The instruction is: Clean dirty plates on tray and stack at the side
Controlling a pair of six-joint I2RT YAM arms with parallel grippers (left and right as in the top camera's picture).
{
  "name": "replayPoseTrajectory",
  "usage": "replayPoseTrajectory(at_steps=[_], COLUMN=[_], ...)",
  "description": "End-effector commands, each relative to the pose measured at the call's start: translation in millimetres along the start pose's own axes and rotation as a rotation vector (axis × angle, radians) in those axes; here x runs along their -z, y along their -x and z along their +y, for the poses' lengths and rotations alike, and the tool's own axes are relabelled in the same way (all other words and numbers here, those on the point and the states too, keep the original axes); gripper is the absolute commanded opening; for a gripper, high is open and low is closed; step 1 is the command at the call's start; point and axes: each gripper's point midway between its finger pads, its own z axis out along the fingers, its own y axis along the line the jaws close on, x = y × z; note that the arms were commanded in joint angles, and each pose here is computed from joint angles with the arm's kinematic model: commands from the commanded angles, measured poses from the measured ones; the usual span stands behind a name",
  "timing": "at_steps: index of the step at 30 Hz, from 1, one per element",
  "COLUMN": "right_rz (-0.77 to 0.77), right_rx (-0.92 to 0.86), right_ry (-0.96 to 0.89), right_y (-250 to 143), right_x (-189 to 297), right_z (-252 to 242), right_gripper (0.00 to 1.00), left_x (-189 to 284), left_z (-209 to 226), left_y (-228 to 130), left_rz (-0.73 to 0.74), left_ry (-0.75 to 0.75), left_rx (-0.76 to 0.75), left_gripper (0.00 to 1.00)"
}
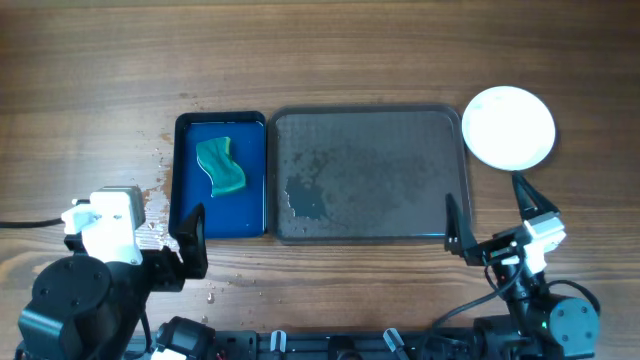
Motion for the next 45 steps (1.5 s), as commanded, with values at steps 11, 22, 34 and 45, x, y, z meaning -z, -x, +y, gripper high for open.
replayPoseTrajectory(at_steps=[11, 22, 34, 45], right_rz=[-0.110, 0.163, 0.163, 0.163], right_rx=[-0.036, -0.206, -0.207, -0.207], right_ry=[0.017, -0.028, -0.029, -0.028], right_y=[-39.0, -107.0, -107.0, -107.0], right_x=[-8.2, -6.3, -6.3, -6.3], right_z=[-2.8, -8.5, -8.6, -8.5], right_gripper=[1.00, 1.00, 1.00, 1.00], left_x=[1.3, 1.3, 1.3, 1.3], left_z=[0.9, 0.9, 0.9, 0.9], left_y=[1.9, 1.9, 1.9, 1.9], left_rz=[-0.009, -0.009, -0.009, -0.009], left_ry=[0.005, 0.005, 0.005, 0.005], left_rx=[0.011, 0.011, 0.011, 0.011], left_gripper=[1.00, 1.00, 1.00, 1.00])
